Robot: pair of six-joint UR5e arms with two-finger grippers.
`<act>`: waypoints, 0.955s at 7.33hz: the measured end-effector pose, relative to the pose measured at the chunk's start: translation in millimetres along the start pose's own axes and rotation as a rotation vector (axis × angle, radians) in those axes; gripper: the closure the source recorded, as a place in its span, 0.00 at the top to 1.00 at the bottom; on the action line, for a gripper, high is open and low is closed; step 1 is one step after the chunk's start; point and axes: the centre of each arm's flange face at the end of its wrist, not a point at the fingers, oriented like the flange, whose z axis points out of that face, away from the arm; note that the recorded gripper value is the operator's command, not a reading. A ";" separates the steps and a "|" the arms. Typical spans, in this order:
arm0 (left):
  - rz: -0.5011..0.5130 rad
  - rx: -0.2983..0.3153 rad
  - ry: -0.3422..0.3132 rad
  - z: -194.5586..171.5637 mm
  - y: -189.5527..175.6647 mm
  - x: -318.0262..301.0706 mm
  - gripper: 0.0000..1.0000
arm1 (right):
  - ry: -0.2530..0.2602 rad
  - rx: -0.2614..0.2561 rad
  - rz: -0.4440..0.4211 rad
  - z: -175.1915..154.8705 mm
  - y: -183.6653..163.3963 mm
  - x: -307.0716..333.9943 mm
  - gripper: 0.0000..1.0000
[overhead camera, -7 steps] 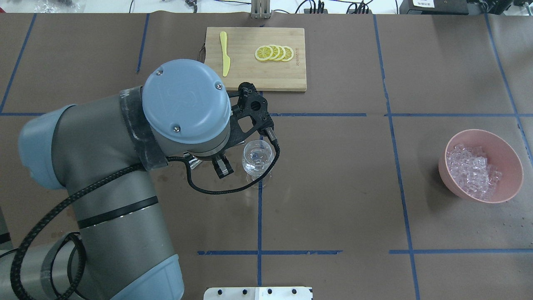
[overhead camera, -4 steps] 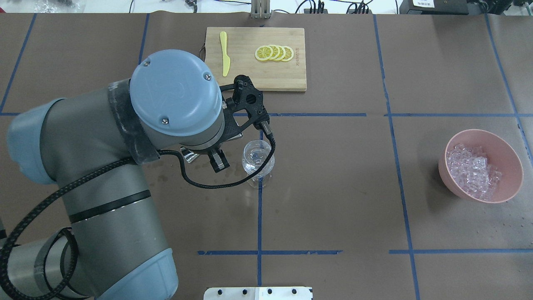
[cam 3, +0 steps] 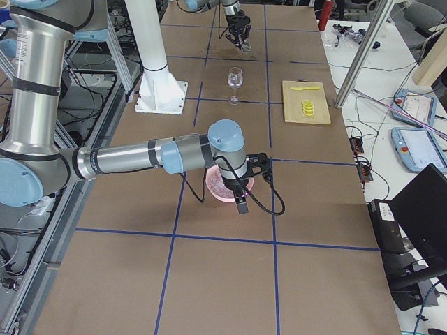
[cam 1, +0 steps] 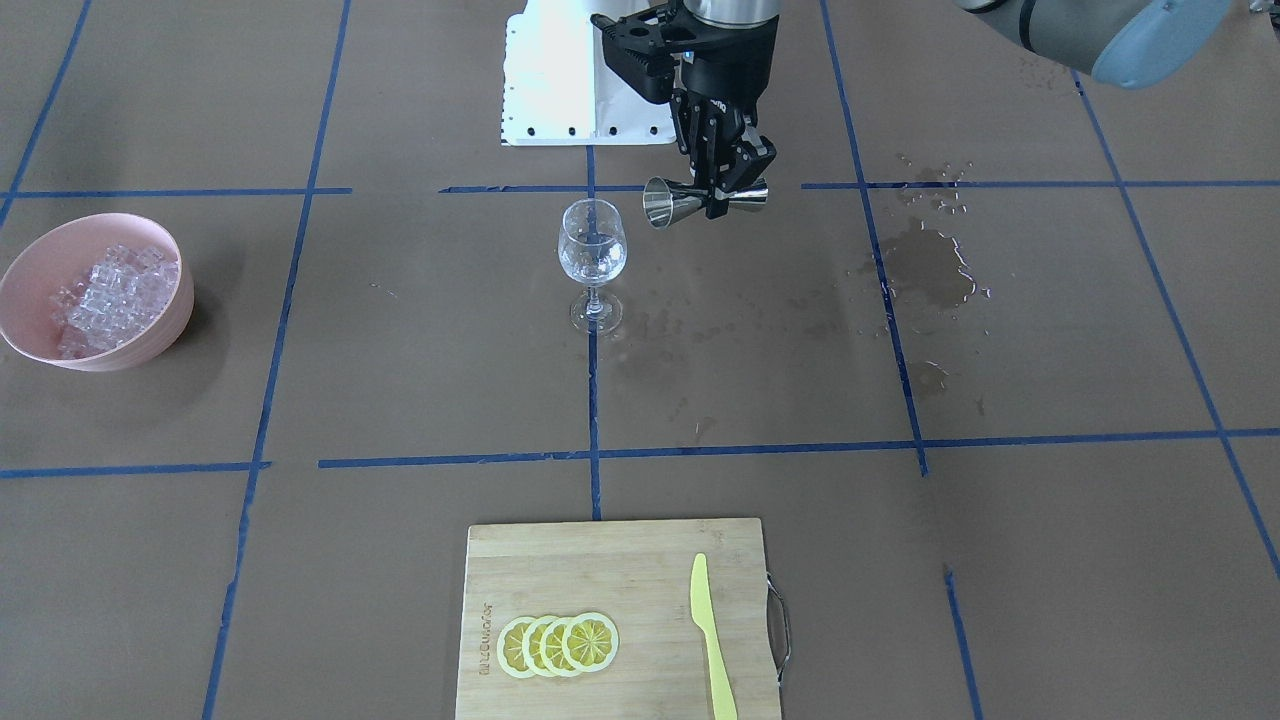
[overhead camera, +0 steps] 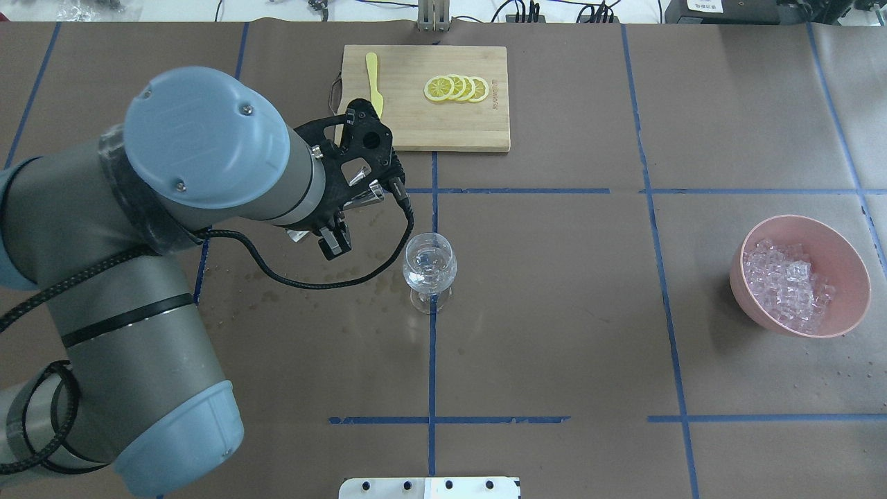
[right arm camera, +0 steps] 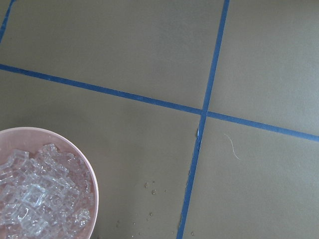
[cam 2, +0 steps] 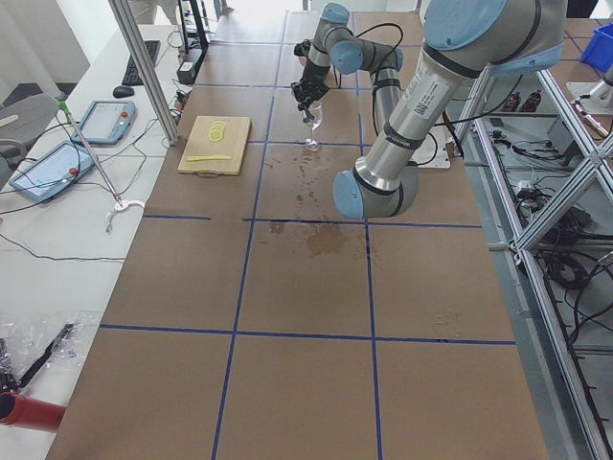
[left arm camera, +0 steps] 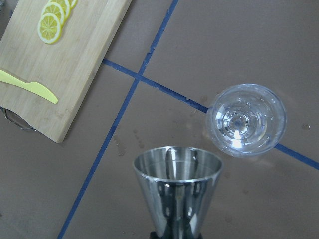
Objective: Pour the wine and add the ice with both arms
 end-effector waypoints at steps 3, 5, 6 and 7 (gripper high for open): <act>-0.018 0.124 -0.042 3.1 33.3 -38.7 0.00 | 0.000 0.001 0.001 -0.4 0.1 0.1 1.00; -0.014 0.179 -0.067 0.7 56.2 -59.0 0.00 | 0.000 0.000 0.001 0.0 0.1 0.3 1.00; -0.009 0.193 -0.075 -4.3 64.3 -63.6 0.00 | 0.000 0.000 0.001 0.0 0.1 0.3 1.00; -0.006 0.207 -0.078 -11.1 71.3 -64.9 0.00 | 0.000 0.000 0.000 -0.1 0.0 0.1 1.00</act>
